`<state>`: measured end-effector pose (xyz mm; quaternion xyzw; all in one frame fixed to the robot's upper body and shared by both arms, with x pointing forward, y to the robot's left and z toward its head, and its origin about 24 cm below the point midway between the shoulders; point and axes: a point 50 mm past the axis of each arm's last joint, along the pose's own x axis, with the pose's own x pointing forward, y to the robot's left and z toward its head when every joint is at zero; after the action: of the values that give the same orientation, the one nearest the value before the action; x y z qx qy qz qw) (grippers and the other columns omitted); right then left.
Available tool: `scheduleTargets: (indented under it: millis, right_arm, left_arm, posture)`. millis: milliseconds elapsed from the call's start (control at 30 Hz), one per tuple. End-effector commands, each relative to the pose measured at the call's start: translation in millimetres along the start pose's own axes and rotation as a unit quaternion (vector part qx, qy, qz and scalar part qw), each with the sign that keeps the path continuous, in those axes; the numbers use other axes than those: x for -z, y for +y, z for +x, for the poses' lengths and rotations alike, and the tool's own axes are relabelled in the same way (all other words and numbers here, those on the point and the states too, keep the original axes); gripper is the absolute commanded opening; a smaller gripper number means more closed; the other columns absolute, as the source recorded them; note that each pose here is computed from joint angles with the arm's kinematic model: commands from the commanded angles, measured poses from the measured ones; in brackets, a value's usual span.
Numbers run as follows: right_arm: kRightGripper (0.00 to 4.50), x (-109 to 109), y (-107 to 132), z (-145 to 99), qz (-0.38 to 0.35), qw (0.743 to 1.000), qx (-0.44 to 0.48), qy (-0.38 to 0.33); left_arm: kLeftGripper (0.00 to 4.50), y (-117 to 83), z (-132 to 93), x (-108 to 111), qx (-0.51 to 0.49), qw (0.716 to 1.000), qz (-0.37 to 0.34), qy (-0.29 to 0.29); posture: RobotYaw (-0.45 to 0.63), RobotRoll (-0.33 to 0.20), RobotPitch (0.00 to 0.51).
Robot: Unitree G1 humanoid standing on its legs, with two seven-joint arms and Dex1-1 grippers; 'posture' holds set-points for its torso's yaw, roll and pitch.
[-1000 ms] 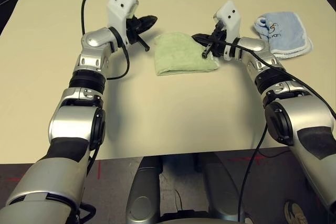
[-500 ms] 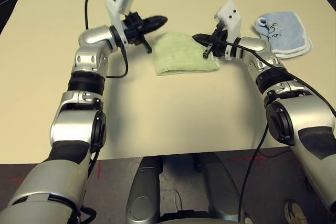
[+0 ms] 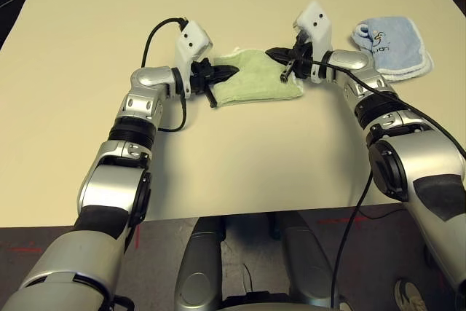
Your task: Fold the towel and set it aside.
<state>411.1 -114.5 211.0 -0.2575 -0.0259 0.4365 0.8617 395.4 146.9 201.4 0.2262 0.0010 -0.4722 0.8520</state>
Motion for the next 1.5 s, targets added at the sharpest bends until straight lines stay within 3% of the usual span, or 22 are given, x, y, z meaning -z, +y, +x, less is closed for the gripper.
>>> scheduleTargets:
  millis: [33,200,500,733,900,1000,1300,1367,1500]
  right_arm:
    - [0.0,27.6,11.8,-1.2,0.013,0.997,-0.032,0.068]
    - [0.0,32.1,11.6,-4.1,0.015,0.996,-0.031,0.076]
    - [0.0,19.7,-4.7,-13.3,0.04,0.999,0.017,0.019]
    - [0.0,9.7,-17.6,-32.4,0.087,0.992,0.02,-0.086]
    - [0.0,0.8,-25.2,-45.3,0.12,0.979,0.022,-0.164]
    - [0.75,2.0,-22.8,-49.9,0.126,0.976,0.015,-0.179]
    - [4.02,21.6,-3.1,-75.3,0.146,0.968,0.055,-0.195]
    - [4.48,25.3,3.0,-83.3,0.14,0.967,0.07,-0.199]
    - [4.48,27.8,11.5,-95.9,0.113,0.971,0.077,-0.197]
  left_arm:
    - [0.04,-6.5,1.3,32.4,-0.006,0.996,-0.035,0.082]
    - [0.04,-2.2,1.4,26.2,-0.012,0.997,-0.043,0.07]
    - [0.04,5.2,-9.5,4.3,0.042,0.995,-0.078,0.046]
    - [0.04,10.1,-29.2,-11.6,0.078,0.993,-0.079,0.03]
    - [0.19,14.6,-36.7,-30.8,0.039,0.996,-0.064,-0.041]
    - [1.03,15.1,-42.5,-35.0,0.006,0.995,-0.069,-0.076]
    - [4.45,-2.1,-56.6,-20.3,-0.055,0.989,-0.08,-0.108]
    - [4.5,-9.3,-60.2,-11.8,-0.06,0.989,-0.085,-0.103]
    - [4.5,-17.5,-63.6,2.0,-0.079,0.989,-0.094,-0.087]
  posture:
    - [0.12,0.0,0.387]
    - [0.12,0.0,0.371]
    - [0.12,0.0,0.324]
    - [0.11,0.0,0.261]
    - [0.1,0.0,0.226]
    - [0.09,0.0,0.206]
    - [0.09,0.0,0.189]
    - [0.08,0.0,0.191]
    - [0.07,0.0,0.19]
